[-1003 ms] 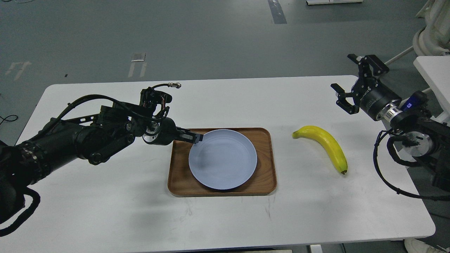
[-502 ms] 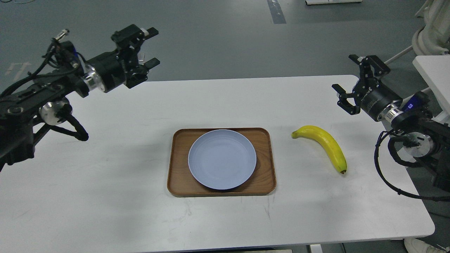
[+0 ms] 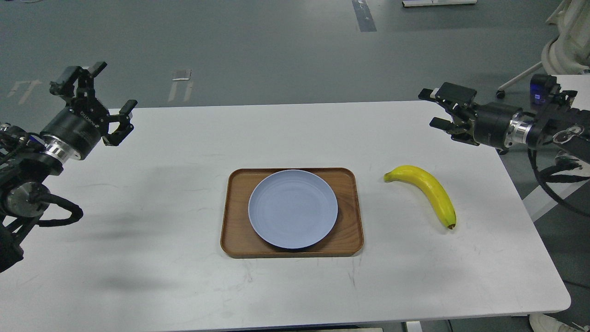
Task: Place banana on plate with both arms
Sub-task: 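Reach the right gripper down to the yellow banana and grasp it, then lift the banana with the right gripper and carry it over the plate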
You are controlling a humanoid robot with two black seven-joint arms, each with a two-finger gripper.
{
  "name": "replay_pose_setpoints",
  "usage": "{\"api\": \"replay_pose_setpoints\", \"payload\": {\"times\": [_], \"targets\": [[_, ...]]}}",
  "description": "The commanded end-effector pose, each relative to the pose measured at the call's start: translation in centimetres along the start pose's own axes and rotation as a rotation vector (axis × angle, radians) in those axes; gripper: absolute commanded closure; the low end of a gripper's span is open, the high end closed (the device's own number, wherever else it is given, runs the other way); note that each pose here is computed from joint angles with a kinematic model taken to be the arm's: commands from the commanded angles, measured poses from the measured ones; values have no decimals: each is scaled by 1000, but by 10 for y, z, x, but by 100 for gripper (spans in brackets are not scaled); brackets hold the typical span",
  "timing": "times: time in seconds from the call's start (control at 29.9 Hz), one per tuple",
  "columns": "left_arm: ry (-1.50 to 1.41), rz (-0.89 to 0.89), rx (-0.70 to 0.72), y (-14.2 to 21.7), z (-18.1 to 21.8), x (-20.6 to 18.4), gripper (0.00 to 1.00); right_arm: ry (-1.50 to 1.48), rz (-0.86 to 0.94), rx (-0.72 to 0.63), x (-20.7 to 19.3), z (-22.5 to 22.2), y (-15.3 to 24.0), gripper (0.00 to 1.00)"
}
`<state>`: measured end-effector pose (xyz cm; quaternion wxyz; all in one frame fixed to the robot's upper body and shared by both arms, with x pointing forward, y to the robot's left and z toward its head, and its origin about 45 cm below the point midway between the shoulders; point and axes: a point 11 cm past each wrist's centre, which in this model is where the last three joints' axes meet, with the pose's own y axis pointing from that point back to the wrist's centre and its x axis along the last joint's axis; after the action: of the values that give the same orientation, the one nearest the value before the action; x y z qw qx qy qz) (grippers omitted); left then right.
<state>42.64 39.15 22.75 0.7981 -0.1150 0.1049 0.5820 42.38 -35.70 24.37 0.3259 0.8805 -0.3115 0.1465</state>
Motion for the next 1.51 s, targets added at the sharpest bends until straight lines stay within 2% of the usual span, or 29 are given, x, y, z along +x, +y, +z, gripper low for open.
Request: {"api": "replay_pose_setpoints", "payload": {"times": [0.0, 0.03, 0.1, 0.33, 0.57, 0.8, 0.97, 1.0, 1.07, 1.1, 1.14, 1.34, 1.47], "targets": [[5, -6, 0, -2, -2, -3, 2, 303, -170, -169, -8, 7, 4, 0], [6, -7, 0, -2, -2, -3, 2, 391, -227, -243, -10, 17, 8, 0], [7, -8, 3, -2, -3, -4, 2, 473, -255, -300, -9, 26, 9, 0], [8, -13, -4, -5, -1, -6, 2, 704, -361, -408, -21, 42, -22, 0], [6, -12, -5, -5, 0, -5, 2, 746, -411, -394, -40, 41, -44, 0], [6, -11, -6, -5, 0, -5, 2, 722, -453, -401, -59, 57, -44, 2], [5, -12, -5, -5, 0, -5, 2, 719, -479, -413, -68, 67, -40, 8], [5, -13, -6, -5, 0, -6, 2, 718, -480, -414, -68, 67, -40, 11], [5, -12, -5, -5, 0, -5, 2, 718, -481, -417, -68, 68, -39, 40], [5, -12, -5, -5, 0, -5, 2, 718, -481, -417, -68, 68, -39, 51], [5, -13, -6, -5, 0, -6, 2, 719, -482, -418, -68, 68, -39, 69], [2, -12, -7, -5, 2, -5, 2, 720, -479, -413, -66, 66, -39, 88], [1, -11, -7, -5, 2, -4, 2, 726, -465, -406, -58, 58, -35, 91]]}}
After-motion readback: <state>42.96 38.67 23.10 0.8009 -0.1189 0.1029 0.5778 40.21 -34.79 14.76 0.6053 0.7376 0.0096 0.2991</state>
